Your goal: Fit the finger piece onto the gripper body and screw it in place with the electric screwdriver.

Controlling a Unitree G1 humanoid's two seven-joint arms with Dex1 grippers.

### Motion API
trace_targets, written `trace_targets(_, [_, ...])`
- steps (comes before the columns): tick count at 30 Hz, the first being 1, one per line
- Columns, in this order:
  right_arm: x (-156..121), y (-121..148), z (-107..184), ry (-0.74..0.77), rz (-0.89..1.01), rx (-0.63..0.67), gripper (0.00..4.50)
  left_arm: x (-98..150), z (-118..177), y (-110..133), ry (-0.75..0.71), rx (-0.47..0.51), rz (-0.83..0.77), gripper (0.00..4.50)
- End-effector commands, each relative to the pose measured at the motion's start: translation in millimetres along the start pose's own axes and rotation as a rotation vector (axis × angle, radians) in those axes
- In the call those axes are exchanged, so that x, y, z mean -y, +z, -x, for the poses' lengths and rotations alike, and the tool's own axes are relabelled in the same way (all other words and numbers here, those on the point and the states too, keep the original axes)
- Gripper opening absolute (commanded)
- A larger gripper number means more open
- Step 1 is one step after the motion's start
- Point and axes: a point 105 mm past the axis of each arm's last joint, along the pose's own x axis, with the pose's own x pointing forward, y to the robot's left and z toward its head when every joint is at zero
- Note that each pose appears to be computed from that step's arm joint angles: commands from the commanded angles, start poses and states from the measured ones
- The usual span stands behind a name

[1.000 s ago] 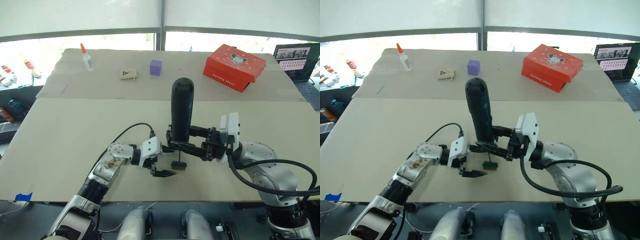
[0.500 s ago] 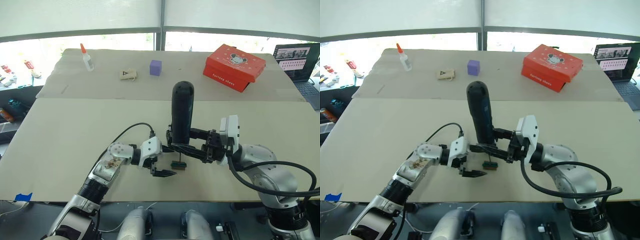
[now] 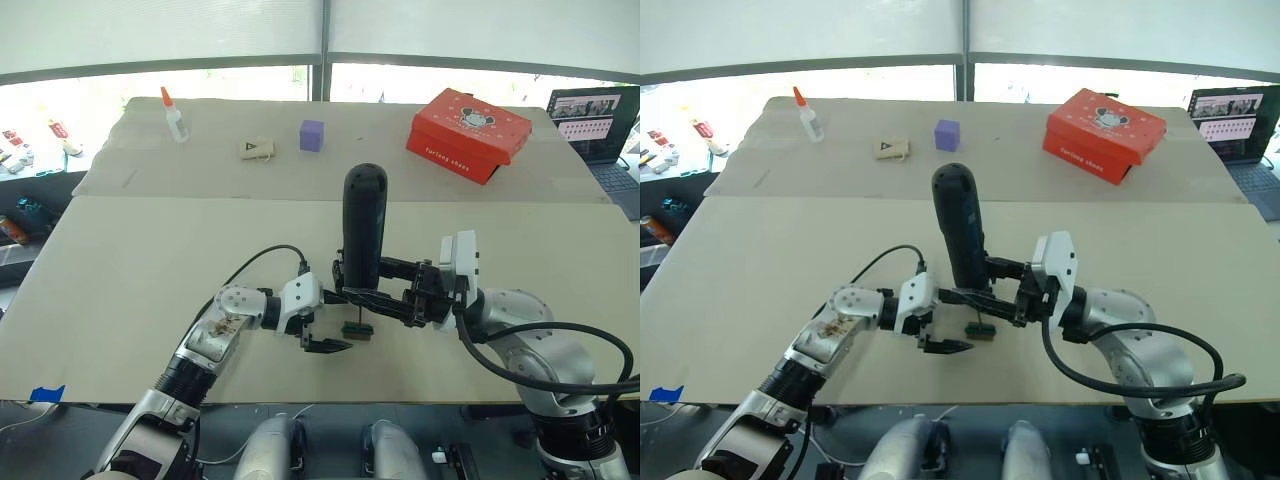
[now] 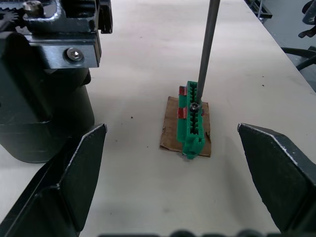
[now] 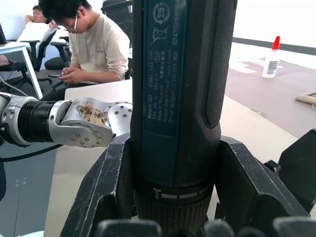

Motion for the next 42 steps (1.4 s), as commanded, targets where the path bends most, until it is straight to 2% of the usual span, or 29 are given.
trace_targets(1, [-6,19,2,0.026,0.057,0.047,1.92,-4,2,11,0.004,0.03,-0.035,4.5])
trace_targets(15, [-5,31,-4,0.028,0.077,0.084,1.92,-4,0,12,0.0,0.035,-0.035,4.5])
trace_targets(42, [-2,14,-1,0.012,0.056,0.058,1.92,-2,-1,12,-0.003,0.038,-0.033,4.5])
